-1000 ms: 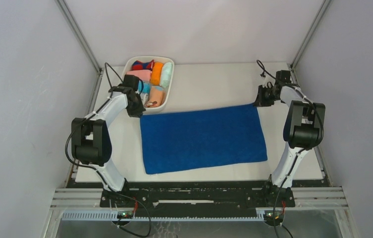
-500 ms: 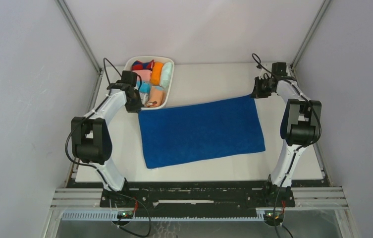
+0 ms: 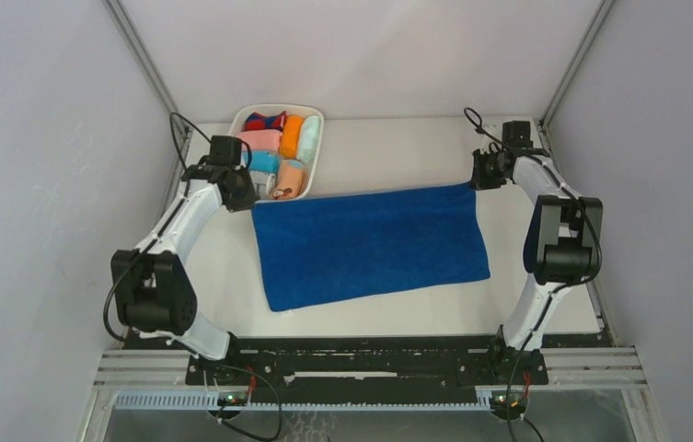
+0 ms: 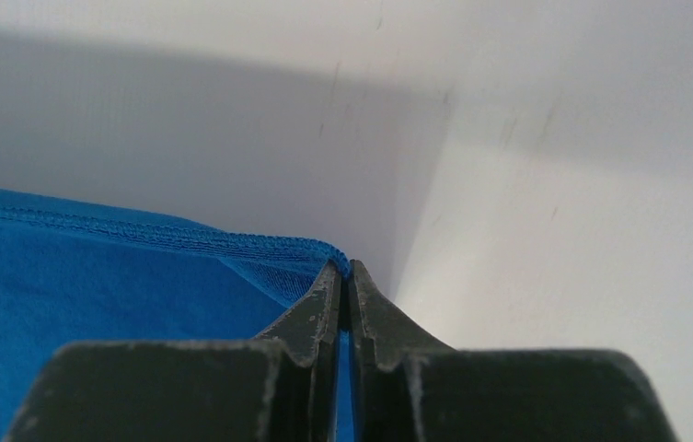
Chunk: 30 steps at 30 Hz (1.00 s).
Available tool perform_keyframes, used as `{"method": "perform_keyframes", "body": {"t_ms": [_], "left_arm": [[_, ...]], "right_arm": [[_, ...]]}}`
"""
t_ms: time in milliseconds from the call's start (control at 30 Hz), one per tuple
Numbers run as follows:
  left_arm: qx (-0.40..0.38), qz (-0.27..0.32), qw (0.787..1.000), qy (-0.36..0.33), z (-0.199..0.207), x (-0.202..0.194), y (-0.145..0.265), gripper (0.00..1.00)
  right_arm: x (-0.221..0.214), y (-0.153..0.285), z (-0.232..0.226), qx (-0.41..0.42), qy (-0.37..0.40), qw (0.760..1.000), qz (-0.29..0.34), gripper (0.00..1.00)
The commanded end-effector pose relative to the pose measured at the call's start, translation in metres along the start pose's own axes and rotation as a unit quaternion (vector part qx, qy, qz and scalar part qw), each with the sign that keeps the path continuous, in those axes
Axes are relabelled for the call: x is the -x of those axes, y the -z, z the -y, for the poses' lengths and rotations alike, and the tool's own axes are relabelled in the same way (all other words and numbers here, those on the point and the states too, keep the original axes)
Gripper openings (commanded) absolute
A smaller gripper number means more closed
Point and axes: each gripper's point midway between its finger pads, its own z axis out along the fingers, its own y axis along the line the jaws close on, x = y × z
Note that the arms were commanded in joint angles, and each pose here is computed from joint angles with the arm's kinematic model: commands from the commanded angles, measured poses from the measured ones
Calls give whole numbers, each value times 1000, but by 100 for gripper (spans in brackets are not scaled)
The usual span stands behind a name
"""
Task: Roll the towels
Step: Fold the towel at the center of the board.
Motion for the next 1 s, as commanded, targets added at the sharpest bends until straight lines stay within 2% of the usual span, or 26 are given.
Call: {"method": "perform_keyframes", "body": {"t_ms": [0, 367, 733, 967], "left_arm": [[-16, 22, 999, 29, -4, -7, 20, 0], [-41, 7, 998, 55, -9, -56, 38, 0], [-44, -22, 995, 92, -18, -111, 39, 0], [-51, -17, 988, 143, -22, -131, 35, 0]], "right_arm": [[19, 32, 3, -45, 25, 997, 49, 3], [-8, 72, -6, -95, 7, 993, 75, 3], [-36, 112, -9, -149, -55, 973, 168, 2], [-70, 106, -6, -163, -104, 963, 188, 3]]}}
